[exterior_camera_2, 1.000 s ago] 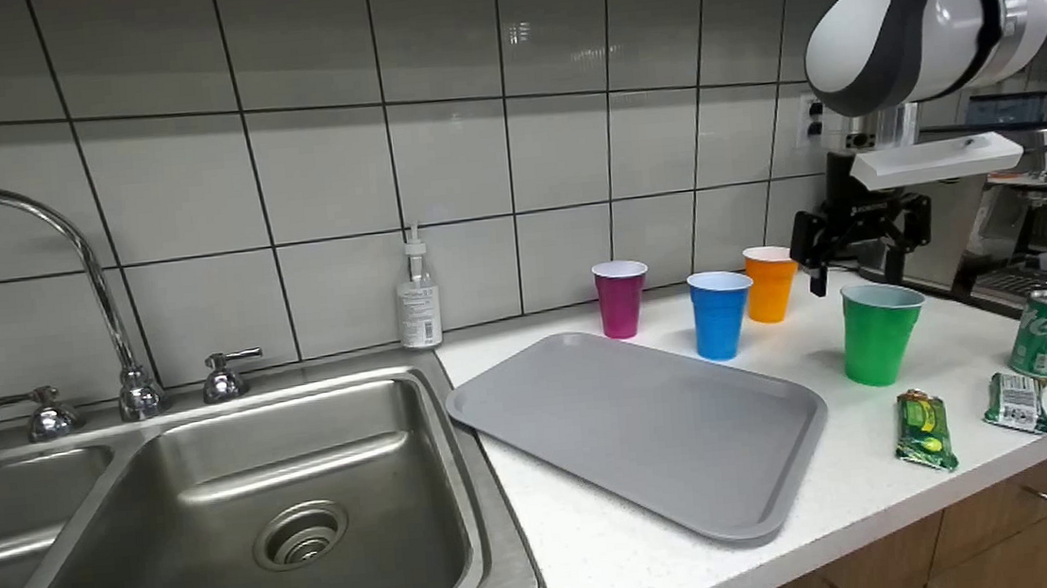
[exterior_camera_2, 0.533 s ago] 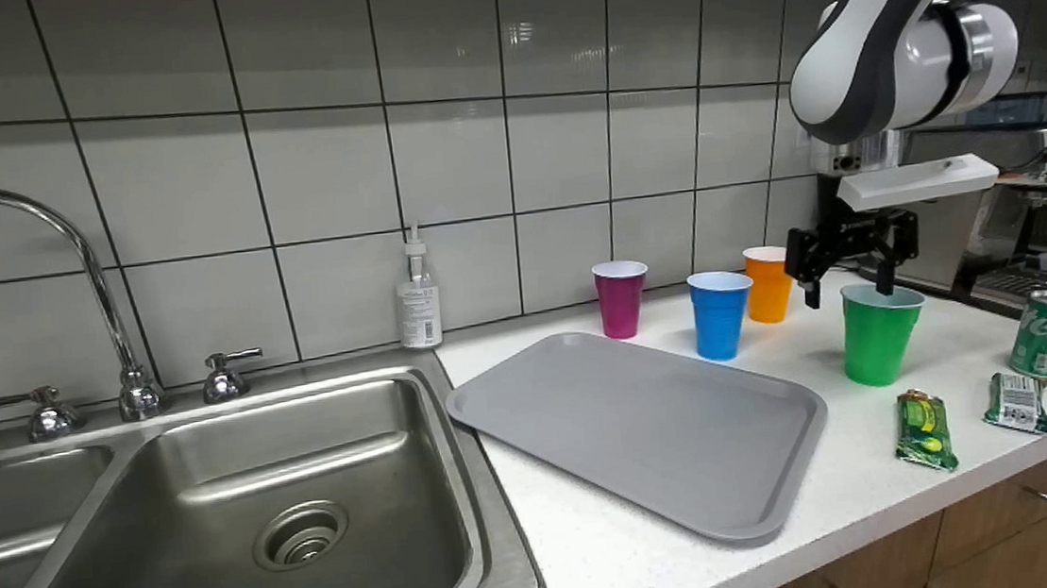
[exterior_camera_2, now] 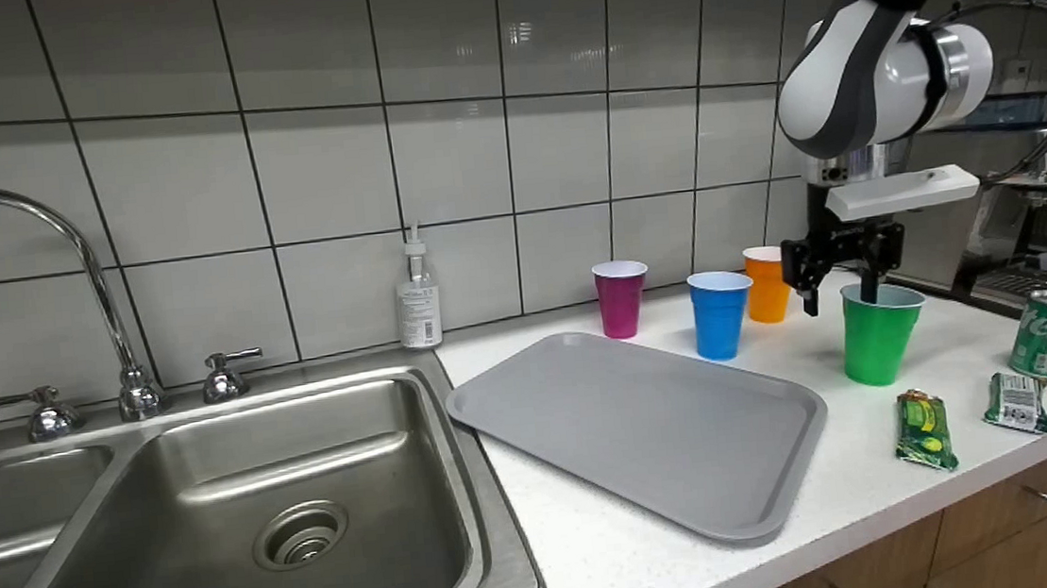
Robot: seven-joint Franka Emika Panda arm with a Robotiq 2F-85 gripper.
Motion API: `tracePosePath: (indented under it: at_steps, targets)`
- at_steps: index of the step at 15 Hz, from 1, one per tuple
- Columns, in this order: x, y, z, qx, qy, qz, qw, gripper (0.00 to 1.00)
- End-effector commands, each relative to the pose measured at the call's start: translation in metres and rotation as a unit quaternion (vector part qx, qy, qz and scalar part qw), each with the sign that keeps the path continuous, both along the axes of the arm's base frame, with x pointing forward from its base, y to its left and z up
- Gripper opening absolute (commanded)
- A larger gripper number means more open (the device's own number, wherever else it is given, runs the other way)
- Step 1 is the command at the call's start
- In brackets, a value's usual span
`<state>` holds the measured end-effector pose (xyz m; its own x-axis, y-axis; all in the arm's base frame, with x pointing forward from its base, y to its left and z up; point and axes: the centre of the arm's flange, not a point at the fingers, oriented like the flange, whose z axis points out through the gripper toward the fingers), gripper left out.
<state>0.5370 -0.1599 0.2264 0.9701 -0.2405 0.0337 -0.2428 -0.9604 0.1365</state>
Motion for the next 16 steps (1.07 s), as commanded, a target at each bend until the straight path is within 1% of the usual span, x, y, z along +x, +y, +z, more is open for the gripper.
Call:
tracePosePath:
  at_steps: [1, 2, 6, 7, 8, 9, 12, 16]
  targets:
    - [0.007, -0.005, 0.0, -0.005, 0.001, 0.0, 1.0, 0.49]
    - [0.007, -0.005, 0.0, -0.006, 0.001, 0.0, 1.0, 0.4]
    - [0.004, -0.006, 0.003, -0.01, -0.002, -0.003, 0.9999, 0.12]
    - [0.003, -0.006, 0.004, -0.011, -0.003, -0.005, 0.9999, 0.03]
    - [0.002, -0.007, 0.005, -0.012, -0.003, -0.006, 0.9999, 0.0]
    - [-0.001, -0.008, 0.006, -0.014, -0.004, -0.008, 0.9999, 0.0]
    - [-0.007, -0.005, 0.013, -0.016, -0.008, -0.008, 0.9998, 0.01]
    - [-0.019, 0.009, 0.029, -0.014, -0.015, 0.0, 0.9998, 0.01]
